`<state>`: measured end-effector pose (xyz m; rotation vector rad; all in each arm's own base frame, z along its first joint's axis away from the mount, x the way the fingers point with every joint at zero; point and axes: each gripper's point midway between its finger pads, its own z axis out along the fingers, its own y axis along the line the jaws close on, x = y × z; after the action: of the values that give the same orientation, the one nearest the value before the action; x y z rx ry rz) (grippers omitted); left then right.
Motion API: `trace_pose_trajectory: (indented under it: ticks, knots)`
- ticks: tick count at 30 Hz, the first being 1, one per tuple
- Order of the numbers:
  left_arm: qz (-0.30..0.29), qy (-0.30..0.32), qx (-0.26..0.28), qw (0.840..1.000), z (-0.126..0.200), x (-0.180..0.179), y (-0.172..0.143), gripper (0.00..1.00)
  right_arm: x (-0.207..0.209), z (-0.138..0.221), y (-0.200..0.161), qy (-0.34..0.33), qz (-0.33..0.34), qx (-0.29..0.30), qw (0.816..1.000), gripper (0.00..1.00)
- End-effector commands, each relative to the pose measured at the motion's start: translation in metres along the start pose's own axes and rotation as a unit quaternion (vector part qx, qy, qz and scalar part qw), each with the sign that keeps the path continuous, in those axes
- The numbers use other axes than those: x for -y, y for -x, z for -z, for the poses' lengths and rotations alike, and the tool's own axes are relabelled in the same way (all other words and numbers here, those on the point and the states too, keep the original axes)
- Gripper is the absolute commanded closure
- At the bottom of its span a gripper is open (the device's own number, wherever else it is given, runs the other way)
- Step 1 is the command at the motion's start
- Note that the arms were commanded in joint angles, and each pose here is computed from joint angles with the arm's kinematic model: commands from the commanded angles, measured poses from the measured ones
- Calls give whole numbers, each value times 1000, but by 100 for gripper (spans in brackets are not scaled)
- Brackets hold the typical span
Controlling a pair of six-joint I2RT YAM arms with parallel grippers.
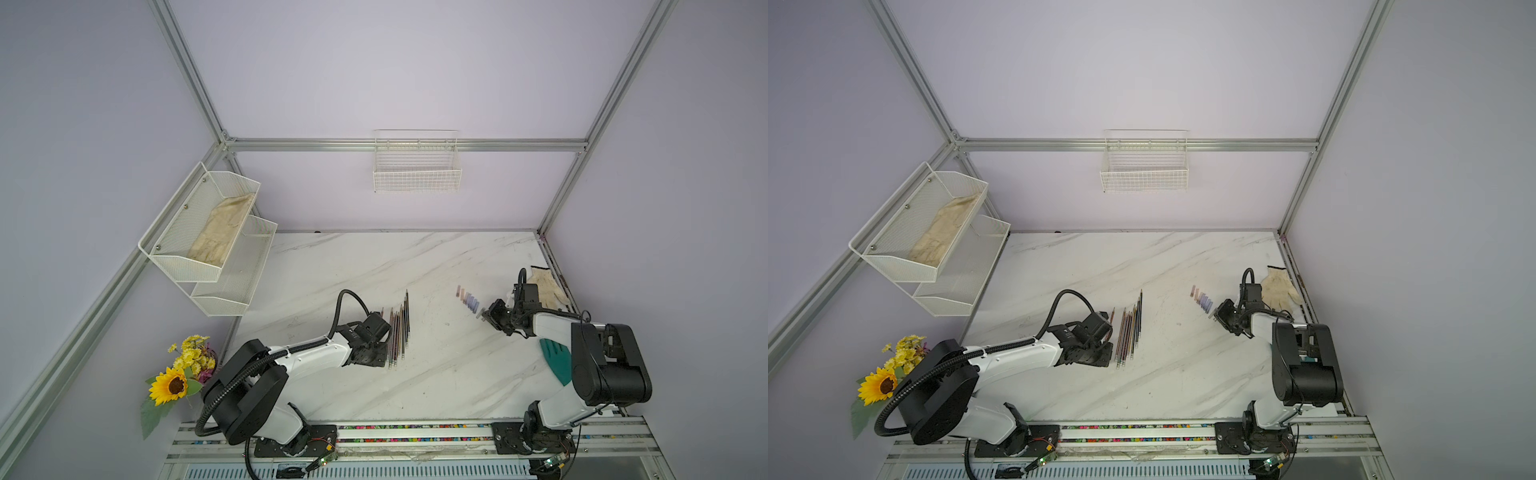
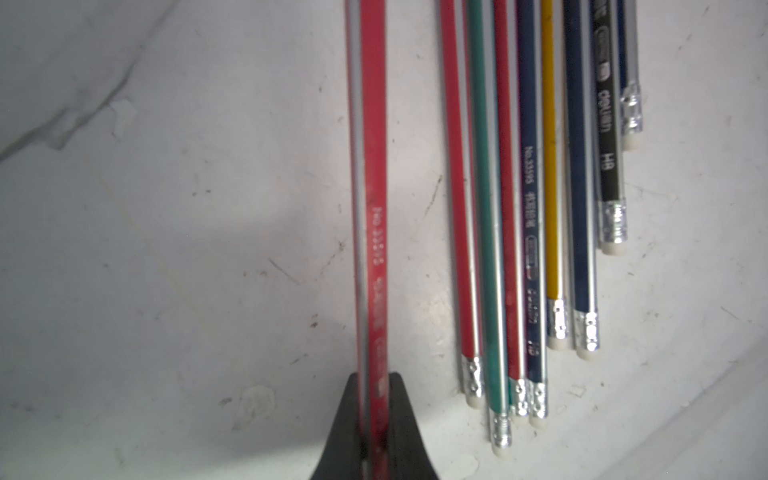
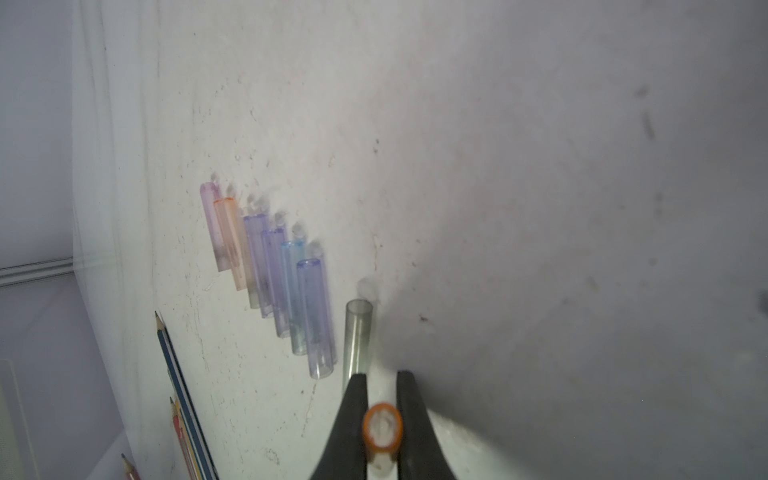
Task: Remove the protective cover of the pencils
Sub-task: Place the protective sleeve at the center of the board.
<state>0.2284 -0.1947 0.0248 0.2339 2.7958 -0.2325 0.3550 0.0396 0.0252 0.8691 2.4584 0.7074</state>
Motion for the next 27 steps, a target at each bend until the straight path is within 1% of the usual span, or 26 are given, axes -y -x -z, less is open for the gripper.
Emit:
trace_pose_trajectory:
  ticks: [1, 9, 15, 18, 27]
  knots:
    - [-17, 11, 2, 1000, 1, -2, 6, 99, 18, -3, -13, -27, -12, -23, 999, 87]
    - [-34, 3, -13, 999, -3, 3, 7, 99, 18, -4, -18, -23, -14, -30, 999, 86]
    - [-38, -12, -18, 999, -4, 11, 9, 94, 18, -4, -19, -19, -12, -33, 999, 84]
    - [-38, -17, -16, 999, -2, 13, 11, 94, 19, -5, -20, -18, -11, -36, 999, 80]
    - [-36, -24, -12, 999, 1, 16, 12, 94, 20, -6, -22, -14, -11, -39, 999, 79]
